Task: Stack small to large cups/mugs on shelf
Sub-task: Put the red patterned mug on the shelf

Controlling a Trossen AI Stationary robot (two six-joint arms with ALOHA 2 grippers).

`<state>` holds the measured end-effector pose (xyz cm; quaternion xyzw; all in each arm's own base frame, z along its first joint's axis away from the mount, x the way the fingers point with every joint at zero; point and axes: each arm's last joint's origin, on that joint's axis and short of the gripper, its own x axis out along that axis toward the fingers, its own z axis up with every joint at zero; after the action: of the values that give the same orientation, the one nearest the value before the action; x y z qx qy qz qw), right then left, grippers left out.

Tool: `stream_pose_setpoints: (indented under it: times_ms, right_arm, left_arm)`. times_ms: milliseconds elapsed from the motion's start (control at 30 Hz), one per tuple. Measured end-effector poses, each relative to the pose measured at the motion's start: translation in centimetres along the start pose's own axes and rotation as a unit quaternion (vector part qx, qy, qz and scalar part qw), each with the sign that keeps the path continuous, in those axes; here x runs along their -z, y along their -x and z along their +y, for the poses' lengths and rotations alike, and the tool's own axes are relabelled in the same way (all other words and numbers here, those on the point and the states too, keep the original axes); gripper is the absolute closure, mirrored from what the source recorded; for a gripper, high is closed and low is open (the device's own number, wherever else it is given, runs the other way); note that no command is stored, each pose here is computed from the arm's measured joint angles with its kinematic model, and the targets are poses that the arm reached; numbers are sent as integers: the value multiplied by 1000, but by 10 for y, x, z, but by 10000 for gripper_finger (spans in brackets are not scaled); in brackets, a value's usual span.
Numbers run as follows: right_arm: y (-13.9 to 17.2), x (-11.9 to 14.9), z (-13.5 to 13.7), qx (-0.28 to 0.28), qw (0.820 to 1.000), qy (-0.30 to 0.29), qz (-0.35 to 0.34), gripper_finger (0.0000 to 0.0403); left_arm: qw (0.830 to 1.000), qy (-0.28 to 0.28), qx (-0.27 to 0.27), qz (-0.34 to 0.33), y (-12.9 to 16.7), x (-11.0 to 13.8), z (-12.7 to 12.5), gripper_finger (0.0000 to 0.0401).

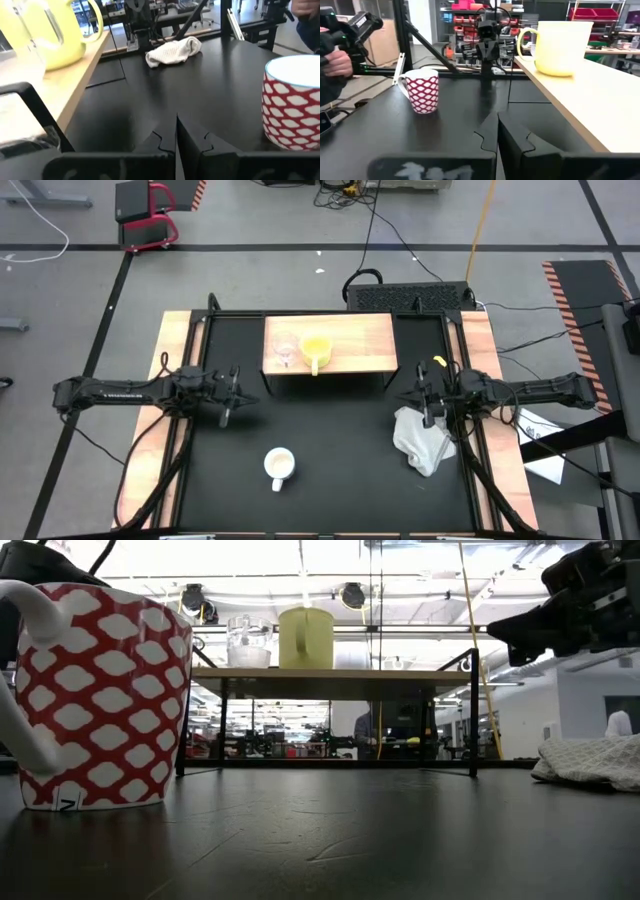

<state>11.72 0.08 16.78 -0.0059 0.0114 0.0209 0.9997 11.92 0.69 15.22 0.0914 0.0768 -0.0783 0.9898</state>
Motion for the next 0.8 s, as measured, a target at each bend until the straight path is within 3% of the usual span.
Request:
stream_pose_setpoints:
  times_ms: [333, 500, 800]
  right_arm:
    - [0, 1, 0, -1, 1000, 18, 5, 403]
    - [0, 1, 0, -1, 999, 31, 7, 403]
    - [0, 1, 0, -2, 999, 50, 7, 403]
  left_arm:
    - [1000, 10, 1, 3, 0, 1, 0, 398]
    - [999, 43, -1, -8, 0, -2, 0, 381]
    - [999, 36, -5, -34, 0, -7, 1, 389]
